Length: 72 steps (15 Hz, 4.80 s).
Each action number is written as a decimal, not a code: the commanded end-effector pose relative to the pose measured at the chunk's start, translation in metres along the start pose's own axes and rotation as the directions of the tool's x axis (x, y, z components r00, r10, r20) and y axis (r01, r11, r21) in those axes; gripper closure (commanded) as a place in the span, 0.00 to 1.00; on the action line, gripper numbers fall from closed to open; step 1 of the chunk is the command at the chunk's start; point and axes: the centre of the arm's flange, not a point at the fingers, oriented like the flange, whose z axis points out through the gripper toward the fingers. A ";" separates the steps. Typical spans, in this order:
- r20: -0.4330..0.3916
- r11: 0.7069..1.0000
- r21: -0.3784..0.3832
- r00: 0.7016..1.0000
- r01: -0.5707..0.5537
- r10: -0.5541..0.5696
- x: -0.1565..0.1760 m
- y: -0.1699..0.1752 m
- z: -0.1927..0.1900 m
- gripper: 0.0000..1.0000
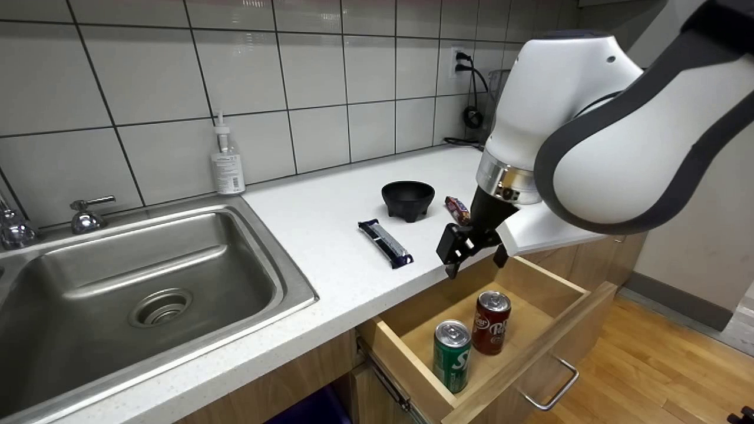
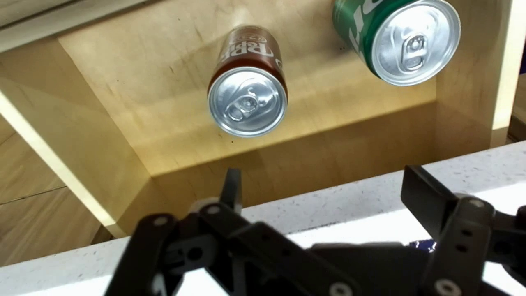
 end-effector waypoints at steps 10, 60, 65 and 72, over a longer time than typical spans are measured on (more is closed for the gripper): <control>-0.041 0.978 0.055 0.978 -0.200 0.203 0.036 0.059 -0.071 0.00; -0.064 0.771 -0.112 0.779 -0.627 0.624 0.164 0.186 -0.070 0.00; -0.094 0.778 -0.155 0.793 -0.609 0.602 0.169 0.196 -0.056 0.00; -0.128 0.803 -0.165 0.820 -0.573 0.559 0.177 0.197 -0.037 0.00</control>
